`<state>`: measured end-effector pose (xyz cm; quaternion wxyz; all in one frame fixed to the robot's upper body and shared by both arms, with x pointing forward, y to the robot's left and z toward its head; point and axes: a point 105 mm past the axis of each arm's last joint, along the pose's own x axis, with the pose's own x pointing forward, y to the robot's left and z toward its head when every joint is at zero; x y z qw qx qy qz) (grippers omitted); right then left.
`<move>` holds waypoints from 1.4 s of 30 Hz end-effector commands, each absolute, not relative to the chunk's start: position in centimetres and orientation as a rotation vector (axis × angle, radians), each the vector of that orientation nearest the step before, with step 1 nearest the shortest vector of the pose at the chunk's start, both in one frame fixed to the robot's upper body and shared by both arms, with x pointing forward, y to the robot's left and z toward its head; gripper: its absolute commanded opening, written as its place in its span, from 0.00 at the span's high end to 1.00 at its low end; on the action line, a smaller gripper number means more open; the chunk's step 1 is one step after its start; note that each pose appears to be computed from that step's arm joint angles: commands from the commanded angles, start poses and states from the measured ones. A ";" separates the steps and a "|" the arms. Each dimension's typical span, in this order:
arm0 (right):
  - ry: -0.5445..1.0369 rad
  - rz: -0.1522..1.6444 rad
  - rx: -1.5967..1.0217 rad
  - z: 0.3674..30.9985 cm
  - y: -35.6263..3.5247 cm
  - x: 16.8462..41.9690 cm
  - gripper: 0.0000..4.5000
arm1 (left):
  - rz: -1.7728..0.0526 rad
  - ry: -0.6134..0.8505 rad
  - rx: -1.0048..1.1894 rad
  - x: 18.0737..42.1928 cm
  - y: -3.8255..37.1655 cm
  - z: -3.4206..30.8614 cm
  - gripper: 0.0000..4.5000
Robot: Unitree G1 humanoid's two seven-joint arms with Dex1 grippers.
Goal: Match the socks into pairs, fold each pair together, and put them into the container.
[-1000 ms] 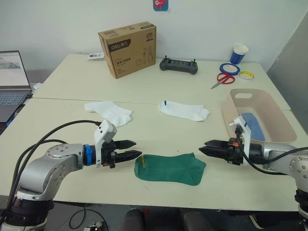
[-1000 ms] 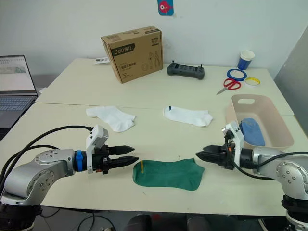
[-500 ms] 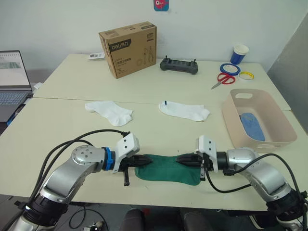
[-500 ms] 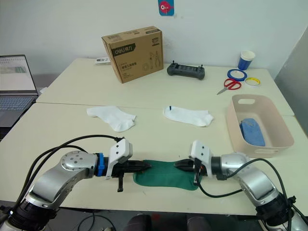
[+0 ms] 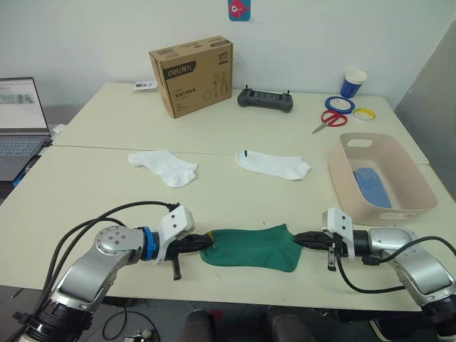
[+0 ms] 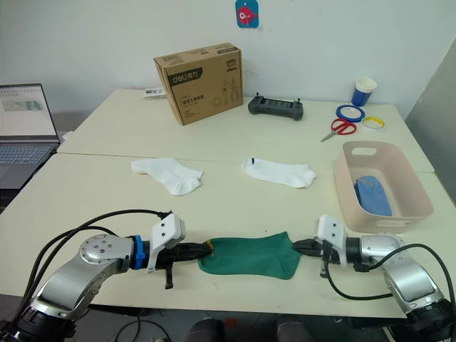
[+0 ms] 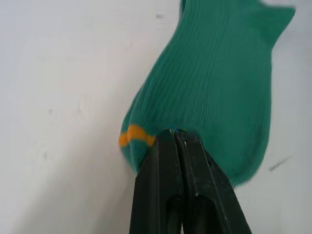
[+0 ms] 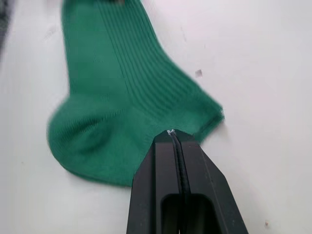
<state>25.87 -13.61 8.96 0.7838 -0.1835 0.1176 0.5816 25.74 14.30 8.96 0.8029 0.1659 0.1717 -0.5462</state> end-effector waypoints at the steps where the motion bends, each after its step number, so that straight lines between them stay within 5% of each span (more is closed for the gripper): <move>1: 0.149 1.311 -0.365 11.3 -11.0 25.5 1.00 | -1.256 0.266 0.359 25.1 12.4 11.1 0.99; 7: 0.178 1.349 -0.406 9.0 -9.1 25.0 1.00 | -1.303 0.372 0.455 24.4 12.4 8.4 0.99; 15: 0.286 1.336 -0.642 6.7 -13.9 24.7 1.00 | -1.241 0.455 0.534 24.6 15.1 6.5 0.99; 25: 0.289 1.184 -0.217 12.7 -15.4 25.4 1.00 | -1.292 0.265 0.408 25.0 12.2 10.2 0.99; 33: 0.473 1.011 -0.178 10.2 -16.1 25.6 0.40 | -1.325 0.084 0.351 24.3 9.8 13.7 1.00; 34: 0.488 1.019 -0.176 10.0 -16.0 25.4 0.33 | -1.332 0.075 0.354 24.2 9.7 13.9 0.96; 42: 0.664 1.030 -0.146 7.1 -15.0 24.0 0.32 | -1.359 0.098 0.401 23.5 10.0 14.0 0.43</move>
